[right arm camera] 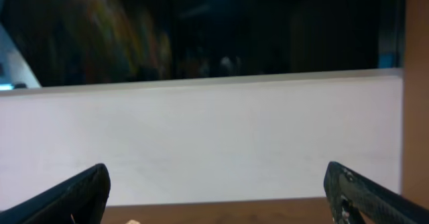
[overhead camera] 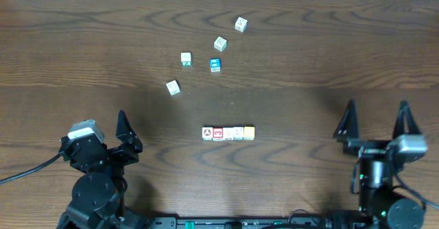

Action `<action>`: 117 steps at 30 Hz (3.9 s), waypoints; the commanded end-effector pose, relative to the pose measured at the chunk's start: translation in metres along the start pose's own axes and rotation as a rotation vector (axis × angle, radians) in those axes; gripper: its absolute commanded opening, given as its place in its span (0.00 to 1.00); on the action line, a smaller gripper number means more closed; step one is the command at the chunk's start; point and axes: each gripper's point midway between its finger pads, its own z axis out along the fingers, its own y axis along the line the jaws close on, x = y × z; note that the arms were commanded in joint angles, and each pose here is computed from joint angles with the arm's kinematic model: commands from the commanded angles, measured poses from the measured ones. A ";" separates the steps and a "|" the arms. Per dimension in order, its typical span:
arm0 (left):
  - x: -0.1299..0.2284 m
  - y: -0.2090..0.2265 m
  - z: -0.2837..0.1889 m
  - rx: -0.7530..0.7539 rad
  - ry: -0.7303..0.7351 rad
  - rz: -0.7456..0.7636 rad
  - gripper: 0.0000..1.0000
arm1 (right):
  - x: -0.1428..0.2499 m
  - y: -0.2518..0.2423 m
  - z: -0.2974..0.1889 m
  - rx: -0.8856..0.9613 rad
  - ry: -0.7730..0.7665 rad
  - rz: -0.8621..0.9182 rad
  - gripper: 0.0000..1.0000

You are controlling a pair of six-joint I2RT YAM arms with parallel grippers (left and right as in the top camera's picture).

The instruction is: Lift 5 blocks

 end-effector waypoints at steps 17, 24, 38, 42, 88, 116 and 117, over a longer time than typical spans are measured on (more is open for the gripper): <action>-0.007 0.004 -0.002 -0.019 -0.020 -0.004 0.76 | 0.142 -0.022 -0.028 0.079 0.254 0.066 0.99; -0.007 0.004 -0.002 -0.019 -0.019 -0.004 0.76 | 0.176 -0.025 -0.040 0.086 0.401 0.014 0.99; -0.007 0.004 -0.002 -0.018 -0.019 -0.004 0.76 | 0.175 -0.025 -0.040 0.090 0.398 0.014 0.99; -0.007 0.004 -0.002 -0.019 -0.019 -0.005 0.76 | 0.175 -0.025 -0.040 0.090 0.398 0.014 0.99; 0.054 0.011 0.035 0.194 -0.354 -0.285 0.76 | 0.175 -0.025 -0.040 0.090 0.399 0.014 0.99; 0.143 0.023 0.055 0.107 0.004 -0.159 0.76 | 0.175 -0.025 -0.040 0.090 0.398 0.014 0.99; 0.143 0.023 0.055 0.107 0.005 -0.158 0.76 | 0.175 -0.025 -0.040 0.089 0.398 0.014 0.99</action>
